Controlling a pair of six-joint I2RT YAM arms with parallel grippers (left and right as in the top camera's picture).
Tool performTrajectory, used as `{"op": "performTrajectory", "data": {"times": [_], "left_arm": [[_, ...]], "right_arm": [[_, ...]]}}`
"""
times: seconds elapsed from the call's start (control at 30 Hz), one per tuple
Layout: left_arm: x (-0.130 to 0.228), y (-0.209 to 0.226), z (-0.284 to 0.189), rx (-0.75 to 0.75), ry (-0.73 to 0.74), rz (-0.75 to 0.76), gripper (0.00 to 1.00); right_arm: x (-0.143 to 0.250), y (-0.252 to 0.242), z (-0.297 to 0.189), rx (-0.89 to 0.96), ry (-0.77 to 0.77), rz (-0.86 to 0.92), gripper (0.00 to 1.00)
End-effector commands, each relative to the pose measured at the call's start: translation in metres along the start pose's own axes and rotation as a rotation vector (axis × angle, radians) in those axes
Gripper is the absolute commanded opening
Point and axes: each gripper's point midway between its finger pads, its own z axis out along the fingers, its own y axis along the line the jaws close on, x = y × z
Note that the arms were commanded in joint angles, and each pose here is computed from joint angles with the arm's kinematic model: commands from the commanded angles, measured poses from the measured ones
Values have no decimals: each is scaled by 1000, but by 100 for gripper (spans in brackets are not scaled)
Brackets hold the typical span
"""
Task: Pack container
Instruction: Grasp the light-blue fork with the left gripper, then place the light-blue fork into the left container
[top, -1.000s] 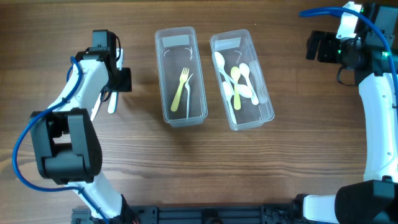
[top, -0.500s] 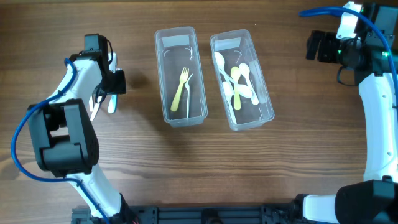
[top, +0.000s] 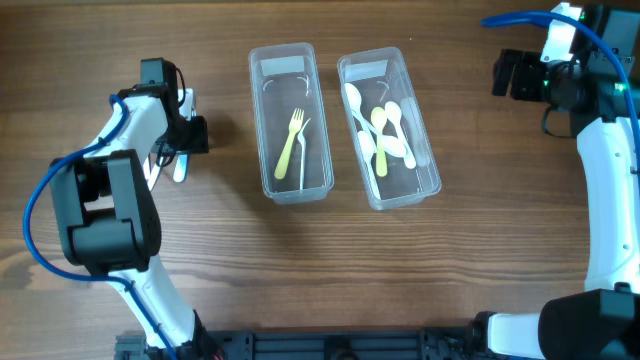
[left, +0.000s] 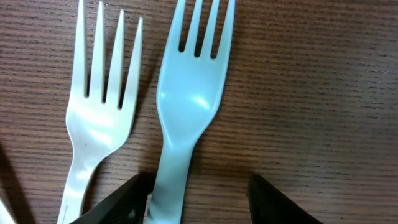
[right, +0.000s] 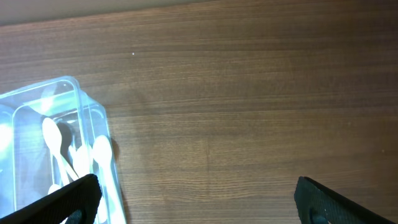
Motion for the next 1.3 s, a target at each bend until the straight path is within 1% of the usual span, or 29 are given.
{"op": "performTrajectory", "data": {"times": [0.0, 0.13, 0.2, 0.33, 0.37, 0.5, 0.6, 0.8, 0.93, 1.13, 1.27], "left_arm": [[6, -2, 9, 20, 27, 16, 47], [8, -2, 9, 20, 35, 16, 30], [9, -2, 8, 20, 40, 15, 15], [10, -2, 8, 20, 42, 14, 8], [10, -2, 8, 20, 41, 7, 5], [12, -2, 5, 21, 48, 7, 4], [7, -2, -5, 20, 26, -8, 4], [-22, -2, -61, 26, -113, -72, 4], [-35, -10, -108, 70, -226, -88, 4], [-38, -52, -182, 246, -379, -81, 4], [-33, -86, -214, 316, -439, -47, 4]], "right_arm": [[-4, 0, -2, 6, -12, 6, 100], [-4, 0, -2, 6, -12, 6, 100], [-4, 0, -2, 6, -12, 5, 100], [-4, 0, -2, 6, -12, 5, 100], [-4, 0, -2, 6, -12, 6, 100], [-4, 0, -2, 6, -12, 6, 100], [-4, 0, -2, 6, -12, 5, 100], [-4, 0, -2, 6, -12, 6, 100], [-4, 0, -2, 6, -12, 5, 100], [-4, 0, -2, 6, -12, 5, 100], [-4, 0, -2, 6, -12, 5, 100]]}}
